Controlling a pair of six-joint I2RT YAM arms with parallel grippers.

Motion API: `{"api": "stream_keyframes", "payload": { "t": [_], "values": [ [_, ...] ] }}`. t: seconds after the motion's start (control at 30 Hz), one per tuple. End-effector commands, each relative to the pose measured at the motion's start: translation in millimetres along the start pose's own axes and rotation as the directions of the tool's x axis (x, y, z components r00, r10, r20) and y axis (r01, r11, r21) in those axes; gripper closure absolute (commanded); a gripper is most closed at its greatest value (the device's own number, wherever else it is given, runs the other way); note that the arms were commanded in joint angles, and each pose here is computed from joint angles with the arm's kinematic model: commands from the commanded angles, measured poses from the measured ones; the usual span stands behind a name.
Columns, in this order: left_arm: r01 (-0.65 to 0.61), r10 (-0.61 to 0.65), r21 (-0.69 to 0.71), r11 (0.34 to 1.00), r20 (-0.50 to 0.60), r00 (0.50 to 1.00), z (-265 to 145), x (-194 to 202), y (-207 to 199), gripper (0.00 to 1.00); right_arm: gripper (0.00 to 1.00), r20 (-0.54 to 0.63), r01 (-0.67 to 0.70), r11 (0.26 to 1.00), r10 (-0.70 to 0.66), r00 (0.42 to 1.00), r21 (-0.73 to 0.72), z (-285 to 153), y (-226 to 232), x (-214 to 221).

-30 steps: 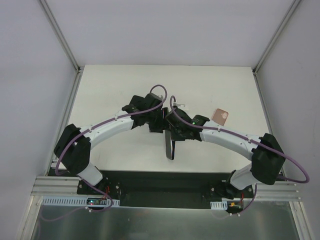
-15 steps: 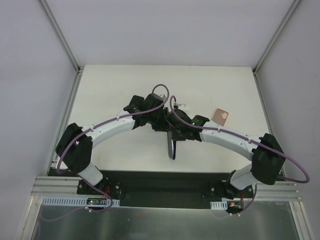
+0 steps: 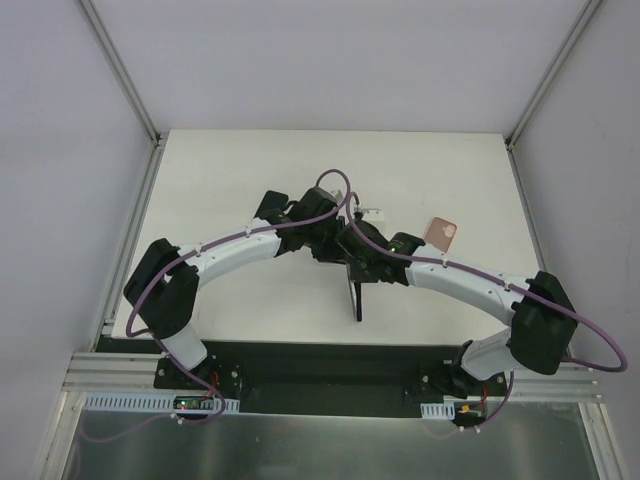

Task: Take the phone out of the phone case
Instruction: Remove the phone case from the phone.

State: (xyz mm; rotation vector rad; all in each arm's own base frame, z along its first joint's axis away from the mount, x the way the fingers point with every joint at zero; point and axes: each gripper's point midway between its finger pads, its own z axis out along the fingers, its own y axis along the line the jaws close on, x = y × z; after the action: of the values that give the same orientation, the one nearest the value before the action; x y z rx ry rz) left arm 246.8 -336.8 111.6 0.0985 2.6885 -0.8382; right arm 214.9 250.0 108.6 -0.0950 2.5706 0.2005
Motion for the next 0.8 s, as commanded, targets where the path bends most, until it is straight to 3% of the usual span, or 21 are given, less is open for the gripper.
{"api": "stream_keyframes", "payload": {
  "t": [0.0, 0.27, 0.57, 0.77],
  "values": [
    [-0.062, 0.023, -0.28, 0.958, -0.141, 0.99, 13.4, 37.7, 77.7, 0.78, 0.99, 0.232, -0.09, 0.985, 0.122, 0.965, -0.145, -45.9, 22.5, -62.4],
    [-0.068, 0.011, -0.254, 0.965, -0.219, 0.976, 24.0, 51.5, 77.8, 0.9, 0.98, 0.255, -0.061, 0.987, 0.098, 0.962, -0.149, -46.0, 29.1, -65.9],
    [-0.07, -0.011, -0.239, 0.968, -0.322, 0.947, 37.2, 70.3, 81.4, 0.91, 0.99, 0.196, -0.06, 0.995, 0.075, 0.978, -0.08, -20.6, 19.3, -37.1],
    [-0.057, -0.048, -0.258, 0.964, -0.382, 0.923, 42.2, 91.2, 93.2, 0.9, 0.99, 0.217, -0.081, 0.994, 0.096, 0.971, -0.079, -13.3, 13.6, -32.7]
  ]
}}
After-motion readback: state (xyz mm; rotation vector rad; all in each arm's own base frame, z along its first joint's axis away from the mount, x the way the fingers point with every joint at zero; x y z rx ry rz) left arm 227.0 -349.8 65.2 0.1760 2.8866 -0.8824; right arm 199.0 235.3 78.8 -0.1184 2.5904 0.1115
